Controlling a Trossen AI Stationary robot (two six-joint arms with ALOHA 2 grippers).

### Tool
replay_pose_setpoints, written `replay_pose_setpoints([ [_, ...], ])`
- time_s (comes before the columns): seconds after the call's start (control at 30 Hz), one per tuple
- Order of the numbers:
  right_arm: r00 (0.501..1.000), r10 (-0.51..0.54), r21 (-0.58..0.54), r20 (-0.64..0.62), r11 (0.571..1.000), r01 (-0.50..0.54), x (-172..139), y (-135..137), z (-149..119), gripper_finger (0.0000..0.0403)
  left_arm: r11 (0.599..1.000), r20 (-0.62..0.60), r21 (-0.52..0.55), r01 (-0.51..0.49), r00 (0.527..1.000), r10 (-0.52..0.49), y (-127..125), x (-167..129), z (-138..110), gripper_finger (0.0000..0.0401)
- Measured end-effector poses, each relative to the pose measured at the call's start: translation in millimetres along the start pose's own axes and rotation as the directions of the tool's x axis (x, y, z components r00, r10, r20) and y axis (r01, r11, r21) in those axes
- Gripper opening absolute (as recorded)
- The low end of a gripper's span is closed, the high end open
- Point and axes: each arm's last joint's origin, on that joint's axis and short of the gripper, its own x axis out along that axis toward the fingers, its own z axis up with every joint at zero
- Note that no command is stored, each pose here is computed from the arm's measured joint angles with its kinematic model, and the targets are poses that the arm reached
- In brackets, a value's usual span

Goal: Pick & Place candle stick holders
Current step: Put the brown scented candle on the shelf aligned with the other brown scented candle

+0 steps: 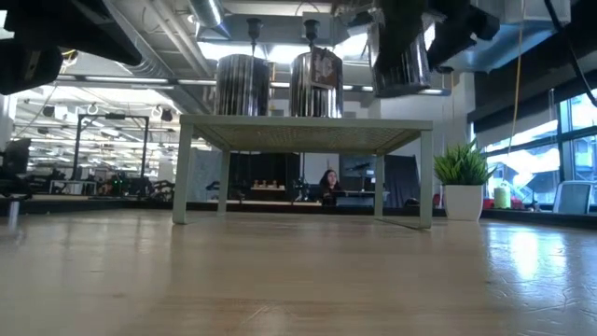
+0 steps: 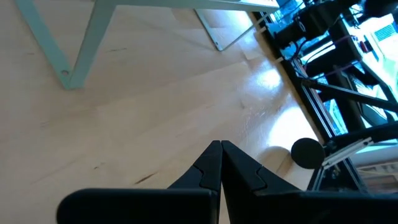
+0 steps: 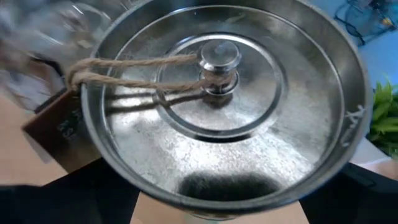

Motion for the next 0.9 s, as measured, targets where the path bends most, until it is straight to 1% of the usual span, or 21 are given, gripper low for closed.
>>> replay_pose_setpoints([
  [0.17, 0.999, -0.039, 0.043, -0.016, 0.998, 0.04, 14.3, -4.3, -12.5, 0.0342, 1.0, -0.009, 0.005, 0.005, 1.0, -0.005, 0.1, -1.8, -1.6, 0.0002],
  [0.27, 0.998, -0.055, 0.073, 0.009, 0.996, 0.055, 16.4, -5.4, -14.8, 0.0342, 1.0, -0.013, 0.005, 0.008, 1.0, -0.008, 0.1, -2.8, -2.5, 0.0002],
  [0.4, 0.995, -0.063, 0.099, 0.075, 0.994, 0.055, 16.3, -4.4, -12.5, 0.0342, 1.0, -0.021, 0.005, 0.009, 1.0, -0.009, 0.2, -3.5, -3.2, 0.0002],
  [0.7, 0.994, -0.044, 0.157, 0.101, 0.987, 0.027, 19.5, -0.4, -8.5, 0.0342, 1.0, -0.044, 0.006, 0.007, 0.999, -0.007, 0.3, -3.9, -4.1, 0.0002],
  [0.9, 0.995, -0.036, 0.183, 0.092, 0.983, 0.019, 29.2, 0.8, -13.8, 0.0342, 1.0, -0.048, 0.009, 0.013, 0.999, -0.013, -0.1, -4.8, -5.0, 0.0002],
])
